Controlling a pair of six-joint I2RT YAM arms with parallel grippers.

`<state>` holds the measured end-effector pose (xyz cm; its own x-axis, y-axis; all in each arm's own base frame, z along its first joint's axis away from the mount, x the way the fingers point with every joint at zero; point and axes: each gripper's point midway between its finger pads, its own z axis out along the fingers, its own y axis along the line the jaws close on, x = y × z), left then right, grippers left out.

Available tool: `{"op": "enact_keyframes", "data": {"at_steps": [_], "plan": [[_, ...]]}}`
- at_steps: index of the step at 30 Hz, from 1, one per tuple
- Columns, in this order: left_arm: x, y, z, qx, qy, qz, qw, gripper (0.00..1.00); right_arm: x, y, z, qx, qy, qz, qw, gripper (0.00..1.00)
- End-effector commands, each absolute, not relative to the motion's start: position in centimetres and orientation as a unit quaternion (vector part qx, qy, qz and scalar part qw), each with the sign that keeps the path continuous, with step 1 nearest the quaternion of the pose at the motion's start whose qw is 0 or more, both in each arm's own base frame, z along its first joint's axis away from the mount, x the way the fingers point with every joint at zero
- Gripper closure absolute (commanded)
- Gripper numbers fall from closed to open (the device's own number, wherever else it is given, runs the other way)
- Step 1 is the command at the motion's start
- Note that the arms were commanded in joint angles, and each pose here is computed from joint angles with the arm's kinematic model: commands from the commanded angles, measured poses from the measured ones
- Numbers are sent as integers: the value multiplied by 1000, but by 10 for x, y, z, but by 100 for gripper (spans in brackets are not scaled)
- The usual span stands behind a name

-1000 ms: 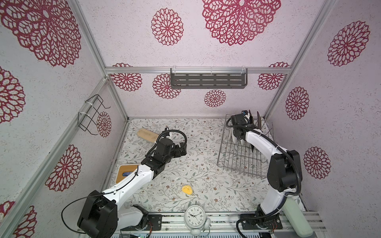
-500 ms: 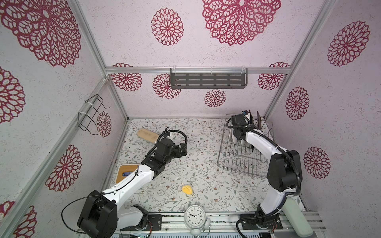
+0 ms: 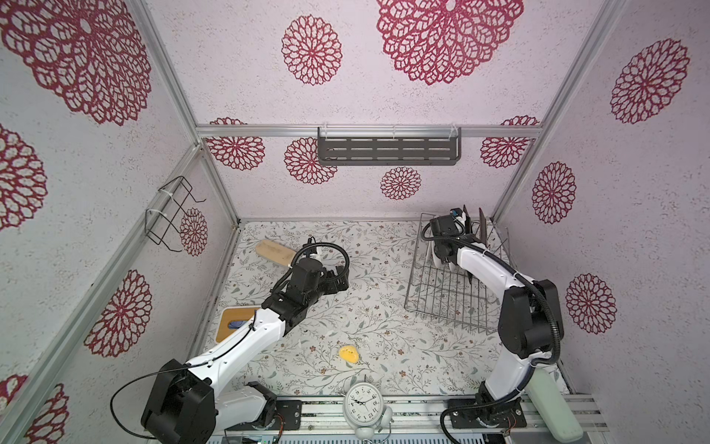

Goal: Unload the plates from the dish rack

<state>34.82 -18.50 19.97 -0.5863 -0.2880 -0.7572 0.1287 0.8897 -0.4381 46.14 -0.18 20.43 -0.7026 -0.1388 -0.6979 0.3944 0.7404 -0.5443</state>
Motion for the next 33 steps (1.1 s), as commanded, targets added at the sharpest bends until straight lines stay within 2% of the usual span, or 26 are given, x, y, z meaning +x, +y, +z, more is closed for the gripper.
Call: {"op": "enact_keyframes", "data": {"at_steps": [1, 10, 16, 33], "plan": [[344, -186, 211, -38, 855, -229, 463, 1, 455, -9, 213, 80, 847, -362, 381, 82], [341, -184, 214, -38, 854, -227, 466, 1, 452, -9, 218, 77, 846, -360, 385, 89], [338, -183, 216, -38, 852, -227, 470, 1, 450, -10, 223, 75, 843, -362, 391, 100], [336, -184, 216, -34, 852, -224, 473, 1, 448, -12, 255, 93, 821, -355, 437, 100]]}}
